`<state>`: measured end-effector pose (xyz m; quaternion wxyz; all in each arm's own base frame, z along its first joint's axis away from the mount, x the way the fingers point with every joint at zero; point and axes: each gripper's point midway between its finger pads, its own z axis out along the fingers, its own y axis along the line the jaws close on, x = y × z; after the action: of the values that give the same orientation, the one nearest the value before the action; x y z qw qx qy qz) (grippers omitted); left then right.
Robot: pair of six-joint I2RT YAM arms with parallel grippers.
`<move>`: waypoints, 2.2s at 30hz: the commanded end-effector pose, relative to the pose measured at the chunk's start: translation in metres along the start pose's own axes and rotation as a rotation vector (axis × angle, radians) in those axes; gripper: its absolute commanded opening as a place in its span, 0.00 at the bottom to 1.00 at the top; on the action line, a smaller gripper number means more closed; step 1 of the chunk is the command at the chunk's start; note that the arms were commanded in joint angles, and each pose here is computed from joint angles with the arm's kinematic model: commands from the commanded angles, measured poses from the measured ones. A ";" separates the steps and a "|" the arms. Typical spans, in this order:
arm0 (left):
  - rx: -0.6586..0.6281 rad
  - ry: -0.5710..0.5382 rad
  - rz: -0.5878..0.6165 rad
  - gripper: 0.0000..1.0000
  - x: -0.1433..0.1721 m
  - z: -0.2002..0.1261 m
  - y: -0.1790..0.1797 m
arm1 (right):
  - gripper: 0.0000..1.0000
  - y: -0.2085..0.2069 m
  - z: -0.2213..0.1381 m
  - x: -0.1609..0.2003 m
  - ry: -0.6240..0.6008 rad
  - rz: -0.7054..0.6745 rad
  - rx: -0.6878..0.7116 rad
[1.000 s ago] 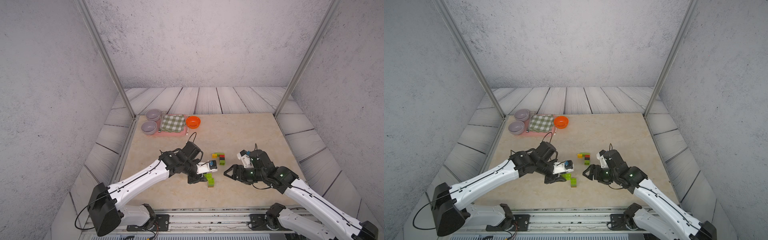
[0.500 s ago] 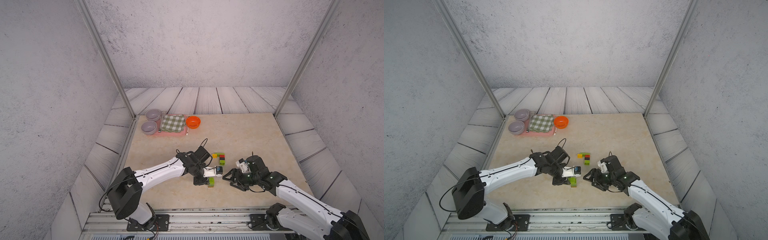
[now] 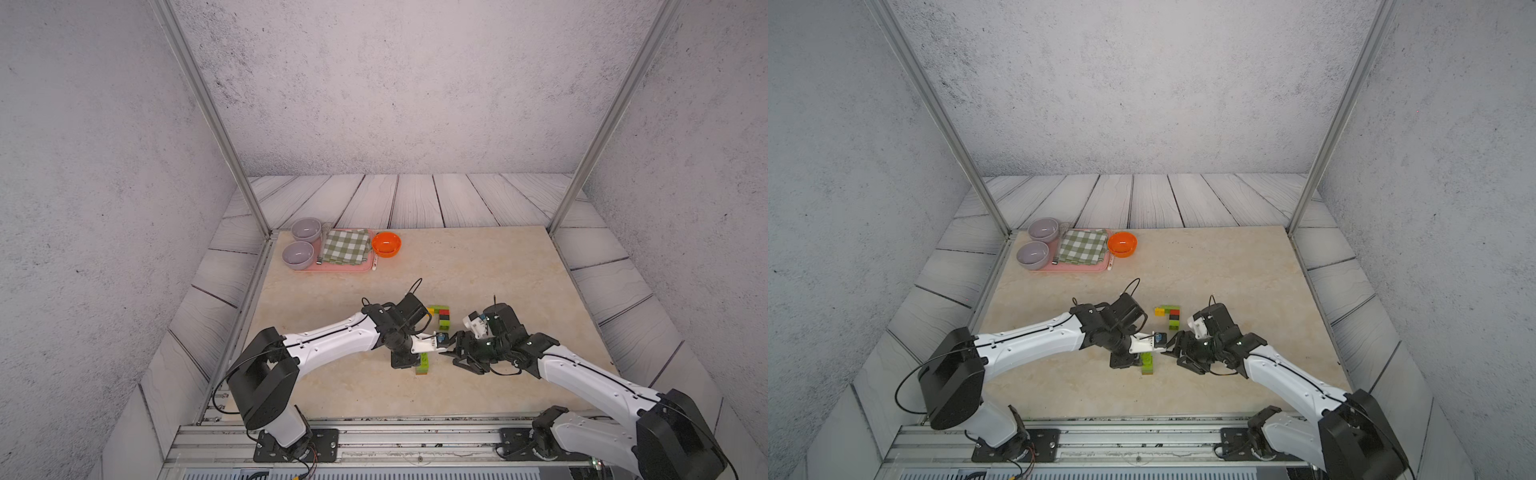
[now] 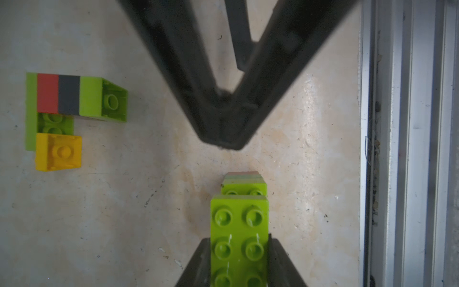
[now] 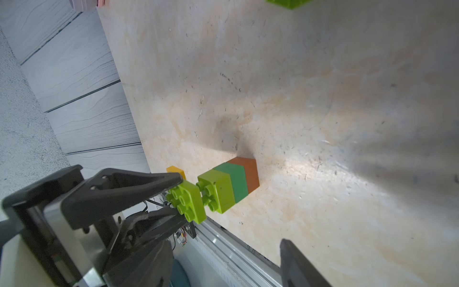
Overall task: Assemble the letter r with lego
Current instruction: Assemble the lego brick with the lego brick.
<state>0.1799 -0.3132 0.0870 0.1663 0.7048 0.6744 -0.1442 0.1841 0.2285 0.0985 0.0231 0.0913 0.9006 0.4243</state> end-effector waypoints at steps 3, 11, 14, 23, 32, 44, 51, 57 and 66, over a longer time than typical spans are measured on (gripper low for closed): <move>0.016 -0.003 -0.004 0.00 -0.004 -0.003 -0.002 | 0.71 0.005 0.002 -0.001 0.008 -0.029 -0.021; 0.051 0.008 -0.017 0.00 -0.002 0.004 -0.006 | 0.70 0.000 0.010 0.000 0.029 -0.010 -0.031; 0.052 0.009 -0.017 0.00 -0.001 0.005 -0.006 | 0.68 0.000 0.013 0.000 0.036 -0.010 -0.035; 0.045 0.017 -0.027 0.00 -0.002 0.007 -0.003 | 0.67 -0.003 0.019 0.004 0.068 -0.003 -0.037; 0.084 0.038 -0.026 0.00 0.002 0.010 -0.010 | 0.67 -0.005 0.025 0.007 0.087 -0.002 -0.028; 0.097 0.126 -0.008 0.00 0.018 0.023 -0.018 | 0.66 -0.005 0.027 0.009 0.090 -0.004 -0.029; 0.096 0.127 0.002 0.00 0.018 0.023 -0.021 | 0.62 0.014 0.037 0.011 0.094 -0.007 -0.155; 0.095 0.125 0.003 0.00 0.018 0.023 -0.021 | 0.58 0.028 0.040 0.012 0.096 -0.040 -0.197; 0.093 0.120 0.003 0.00 0.017 0.022 -0.021 | 0.53 0.032 0.049 0.014 0.112 -0.023 -0.246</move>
<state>0.1717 -0.3155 0.0733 0.1286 0.7111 0.6767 -0.1410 0.1768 0.2706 0.0715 -0.0216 0.0791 0.8674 0.4908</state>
